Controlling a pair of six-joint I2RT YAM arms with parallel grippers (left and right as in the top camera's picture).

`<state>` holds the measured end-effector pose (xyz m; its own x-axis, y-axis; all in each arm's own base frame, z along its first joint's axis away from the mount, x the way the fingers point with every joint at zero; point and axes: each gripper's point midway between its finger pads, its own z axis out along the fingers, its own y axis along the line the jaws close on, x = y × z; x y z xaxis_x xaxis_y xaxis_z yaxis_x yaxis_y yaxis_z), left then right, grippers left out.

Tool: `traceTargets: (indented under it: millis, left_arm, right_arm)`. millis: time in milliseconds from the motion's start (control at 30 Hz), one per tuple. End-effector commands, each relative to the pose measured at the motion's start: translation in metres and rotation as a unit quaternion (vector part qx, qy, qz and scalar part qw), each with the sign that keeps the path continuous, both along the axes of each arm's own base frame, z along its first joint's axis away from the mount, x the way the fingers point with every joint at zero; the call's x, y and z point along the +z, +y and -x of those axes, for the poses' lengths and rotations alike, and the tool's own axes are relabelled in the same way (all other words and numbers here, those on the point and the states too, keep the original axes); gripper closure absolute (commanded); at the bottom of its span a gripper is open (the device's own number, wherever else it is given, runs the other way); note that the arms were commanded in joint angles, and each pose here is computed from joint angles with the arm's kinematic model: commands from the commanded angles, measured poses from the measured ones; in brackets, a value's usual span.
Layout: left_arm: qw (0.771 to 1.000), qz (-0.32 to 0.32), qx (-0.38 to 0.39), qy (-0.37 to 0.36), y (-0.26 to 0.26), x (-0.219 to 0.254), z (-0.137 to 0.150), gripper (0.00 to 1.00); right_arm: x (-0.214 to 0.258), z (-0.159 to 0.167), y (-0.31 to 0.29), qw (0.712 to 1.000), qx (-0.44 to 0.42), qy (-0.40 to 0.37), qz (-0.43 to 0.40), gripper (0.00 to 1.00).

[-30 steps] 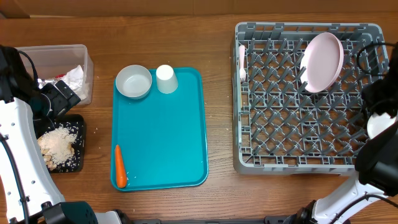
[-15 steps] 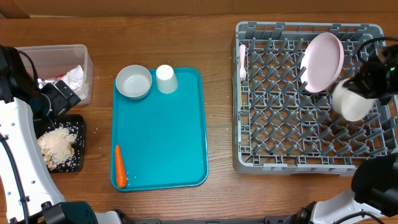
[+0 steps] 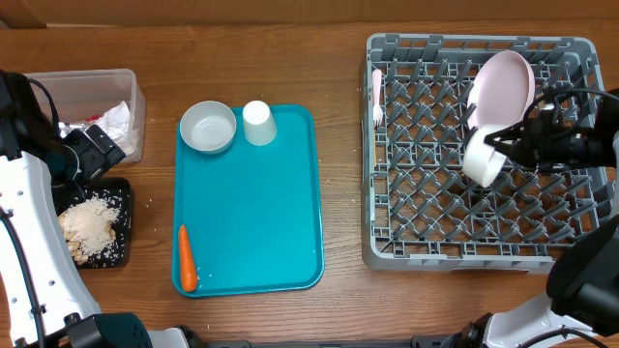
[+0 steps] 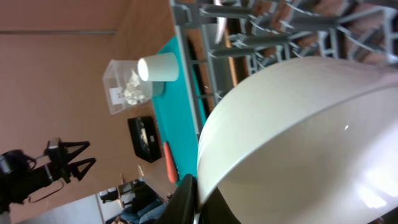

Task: Sort waste into correct bins and load items into the dishwasher rack
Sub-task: 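Tilt and set the bowl upright in the rack, open the right gripper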

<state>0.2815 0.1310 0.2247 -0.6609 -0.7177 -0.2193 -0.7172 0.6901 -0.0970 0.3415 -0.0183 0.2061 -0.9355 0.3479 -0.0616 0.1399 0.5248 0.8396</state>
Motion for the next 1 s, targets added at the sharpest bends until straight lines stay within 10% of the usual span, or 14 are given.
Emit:
traceTargets:
  millis: [0, 967]
  left_arm:
    - [1.000, -0.003, 0.011, 0.001, 0.003, 0.000, 0.001, 0.00]
    - [1.000, -0.003, 0.011, 0.001, 0.003, 0.000, 0.001, 0.00]
  right_arm:
    - [0.012, -0.004, 0.007, 0.998, 0.017, -0.052, -0.019, 0.96]
    - [-0.013, -0.002, -0.009, 0.997, 0.032, -0.036, 0.063, 0.96]
